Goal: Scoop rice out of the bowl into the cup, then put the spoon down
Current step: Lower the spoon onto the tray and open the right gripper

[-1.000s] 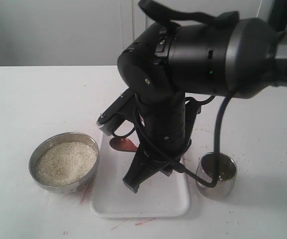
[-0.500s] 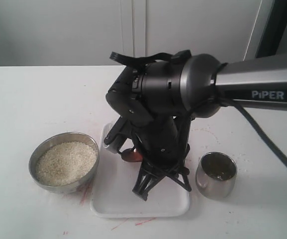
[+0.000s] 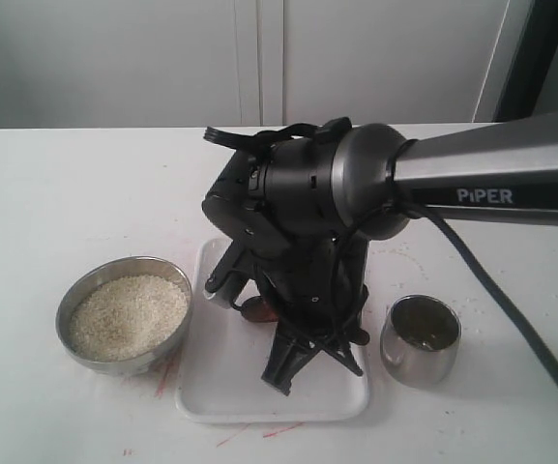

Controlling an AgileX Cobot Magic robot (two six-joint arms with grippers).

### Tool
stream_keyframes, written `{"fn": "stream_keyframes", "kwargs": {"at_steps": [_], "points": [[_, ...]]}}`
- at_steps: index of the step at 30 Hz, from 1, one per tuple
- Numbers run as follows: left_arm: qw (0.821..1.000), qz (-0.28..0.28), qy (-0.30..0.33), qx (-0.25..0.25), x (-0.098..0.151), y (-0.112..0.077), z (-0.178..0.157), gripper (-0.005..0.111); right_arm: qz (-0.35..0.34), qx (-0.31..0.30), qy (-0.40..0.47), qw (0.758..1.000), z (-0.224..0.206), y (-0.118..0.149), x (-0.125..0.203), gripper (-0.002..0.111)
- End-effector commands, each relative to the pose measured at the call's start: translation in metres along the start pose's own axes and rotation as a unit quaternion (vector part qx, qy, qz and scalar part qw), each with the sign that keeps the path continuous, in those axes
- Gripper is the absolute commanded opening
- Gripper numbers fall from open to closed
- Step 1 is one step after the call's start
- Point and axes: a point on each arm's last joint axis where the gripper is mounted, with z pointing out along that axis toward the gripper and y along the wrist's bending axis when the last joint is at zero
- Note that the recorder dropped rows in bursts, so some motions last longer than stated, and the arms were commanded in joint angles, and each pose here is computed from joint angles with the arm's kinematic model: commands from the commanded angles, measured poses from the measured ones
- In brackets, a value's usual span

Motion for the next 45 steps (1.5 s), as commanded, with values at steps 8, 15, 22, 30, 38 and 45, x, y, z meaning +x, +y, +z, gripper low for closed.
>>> {"fn": "stream_keyframes", "kwargs": {"at_steps": [8, 15, 22, 30, 38, 45], "points": [[1.0, -0.004, -0.005, 0.0, -0.003, 0.0, 0.0, 0.014, 0.03, -0.002, -0.07, 0.997, -0.002, -0.001, -0.013, 0.0], [1.0, -0.004, -0.005, 0.0, -0.003, 0.0, 0.0, 0.014, 0.039, -0.011, -0.074, 0.996, 0.008, 0.003, -0.02, 0.0], [1.0, -0.004, -0.005, 0.0, -0.003, 0.0, 0.0, 0.014, 0.043, -0.016, -0.069, 0.997, 0.021, 0.008, -0.026, 0.0], [1.0, -0.004, -0.005, 0.0, -0.003, 0.0, 0.0, 0.014, 0.069, -0.021, -0.09, 0.993, 0.023, 0.01, -0.031, 0.0], [1.0, -0.004, -0.005, 0.0, -0.003, 0.0, 0.0, 0.014, 0.069, -0.021, -0.088, 0.994, 0.023, 0.009, -0.031, 0.001], [1.0, -0.004, -0.005, 0.0, -0.003, 0.0, 0.0, 0.014, 0.073, -0.029, -0.084, 0.993, 0.023, 0.011, -0.03, 0.014]]}}
